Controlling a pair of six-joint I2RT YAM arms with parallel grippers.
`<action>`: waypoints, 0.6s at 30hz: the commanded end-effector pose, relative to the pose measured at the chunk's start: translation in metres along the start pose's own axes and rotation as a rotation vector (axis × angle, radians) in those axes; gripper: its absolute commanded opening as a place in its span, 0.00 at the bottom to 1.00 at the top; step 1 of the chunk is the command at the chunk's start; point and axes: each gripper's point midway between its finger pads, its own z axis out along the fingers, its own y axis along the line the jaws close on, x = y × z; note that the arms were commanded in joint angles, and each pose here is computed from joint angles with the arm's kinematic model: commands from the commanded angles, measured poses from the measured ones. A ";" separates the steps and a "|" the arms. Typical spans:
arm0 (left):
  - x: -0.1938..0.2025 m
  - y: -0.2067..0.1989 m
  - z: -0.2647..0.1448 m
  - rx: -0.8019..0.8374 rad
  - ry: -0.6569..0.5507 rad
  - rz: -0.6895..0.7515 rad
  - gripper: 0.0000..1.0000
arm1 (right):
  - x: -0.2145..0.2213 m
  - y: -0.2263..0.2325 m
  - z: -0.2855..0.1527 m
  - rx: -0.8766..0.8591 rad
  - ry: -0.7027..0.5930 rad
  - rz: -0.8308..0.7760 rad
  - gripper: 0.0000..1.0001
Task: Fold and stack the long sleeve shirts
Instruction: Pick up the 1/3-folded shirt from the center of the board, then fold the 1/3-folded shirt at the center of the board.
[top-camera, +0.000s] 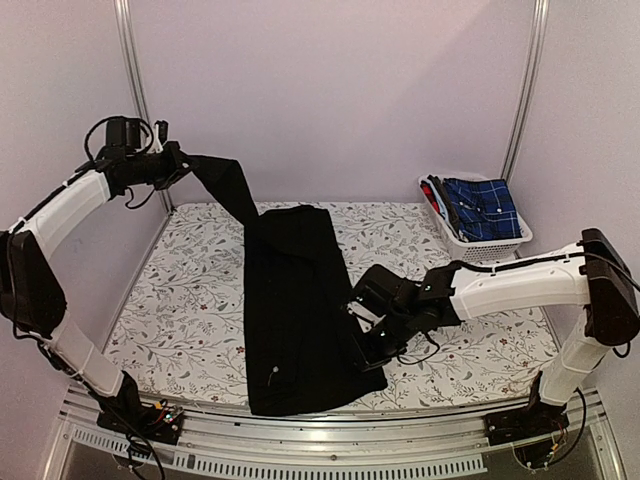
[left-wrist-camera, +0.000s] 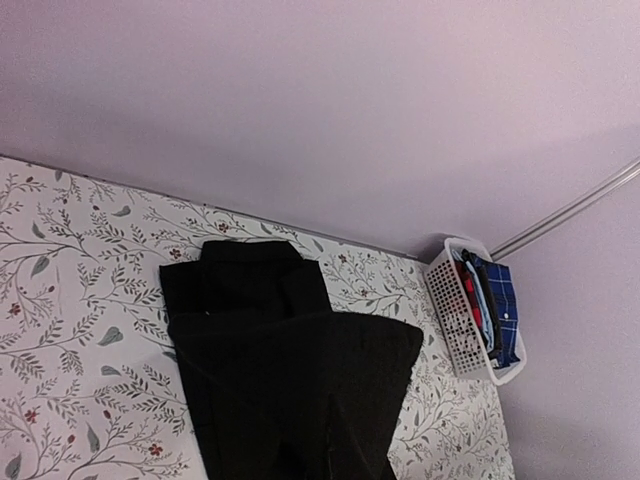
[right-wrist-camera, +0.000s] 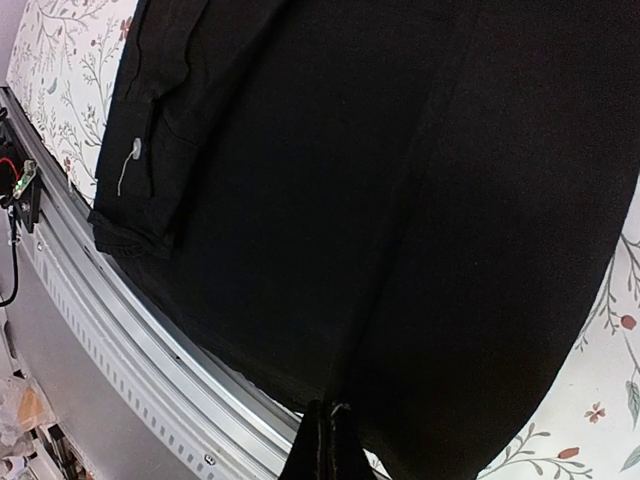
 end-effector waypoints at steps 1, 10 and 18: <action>-0.020 -0.006 -0.006 0.023 -0.056 0.045 0.00 | -0.009 0.018 0.002 -0.051 0.004 -0.050 0.00; -0.068 -0.041 0.000 0.137 -0.142 0.110 0.00 | -0.023 0.025 0.002 -0.045 -0.016 -0.069 0.00; -0.078 -0.061 0.011 0.220 -0.143 0.137 0.00 | -0.019 0.018 0.005 -0.024 -0.012 -0.059 0.00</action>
